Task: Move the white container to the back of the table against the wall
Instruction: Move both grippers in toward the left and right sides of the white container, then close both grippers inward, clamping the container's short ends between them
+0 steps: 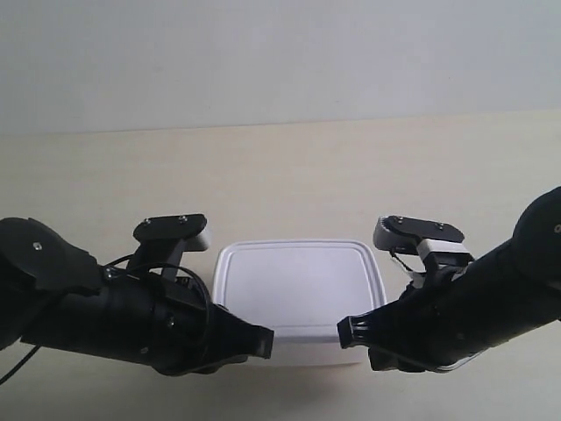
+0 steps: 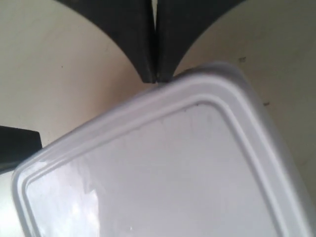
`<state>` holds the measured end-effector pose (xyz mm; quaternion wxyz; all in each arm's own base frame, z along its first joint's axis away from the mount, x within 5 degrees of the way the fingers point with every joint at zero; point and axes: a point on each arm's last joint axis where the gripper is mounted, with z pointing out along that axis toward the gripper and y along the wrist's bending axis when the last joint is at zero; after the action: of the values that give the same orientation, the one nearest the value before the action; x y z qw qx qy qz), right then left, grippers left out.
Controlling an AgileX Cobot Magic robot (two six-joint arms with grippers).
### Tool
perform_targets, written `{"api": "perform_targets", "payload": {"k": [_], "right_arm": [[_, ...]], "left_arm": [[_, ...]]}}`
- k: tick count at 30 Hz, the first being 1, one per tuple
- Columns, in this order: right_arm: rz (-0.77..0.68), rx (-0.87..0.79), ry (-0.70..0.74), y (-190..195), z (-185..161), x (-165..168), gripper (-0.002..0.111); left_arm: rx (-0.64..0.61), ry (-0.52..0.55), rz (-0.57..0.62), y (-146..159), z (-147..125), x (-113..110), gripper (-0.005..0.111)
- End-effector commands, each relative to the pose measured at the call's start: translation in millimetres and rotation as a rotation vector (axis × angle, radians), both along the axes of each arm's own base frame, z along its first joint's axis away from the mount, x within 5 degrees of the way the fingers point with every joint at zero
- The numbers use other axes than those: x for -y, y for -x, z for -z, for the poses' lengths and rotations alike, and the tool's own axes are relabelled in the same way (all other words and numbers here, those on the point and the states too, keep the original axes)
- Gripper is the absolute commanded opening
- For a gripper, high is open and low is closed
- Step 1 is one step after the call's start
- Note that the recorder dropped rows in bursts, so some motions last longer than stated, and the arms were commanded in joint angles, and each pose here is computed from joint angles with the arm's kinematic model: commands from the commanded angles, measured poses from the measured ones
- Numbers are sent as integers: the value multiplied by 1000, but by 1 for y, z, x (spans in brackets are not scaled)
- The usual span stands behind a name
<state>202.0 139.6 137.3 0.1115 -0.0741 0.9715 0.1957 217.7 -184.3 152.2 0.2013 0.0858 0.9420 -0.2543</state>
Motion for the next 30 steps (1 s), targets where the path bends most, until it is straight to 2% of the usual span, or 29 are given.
{"api": "perform_targets", "payload": {"k": [1,17,30], "right_arm": [[13,30,1,-3,0,0,0],[70,145,19,-14,-2,3,0],[59,147,3,-44,-1,-16,0]], "left_arm": [[10,-8,10,-9,3,9,0],[102,-34,35,-30,-3,20,0],[132,-87,22,-43,8,22,0]]}}
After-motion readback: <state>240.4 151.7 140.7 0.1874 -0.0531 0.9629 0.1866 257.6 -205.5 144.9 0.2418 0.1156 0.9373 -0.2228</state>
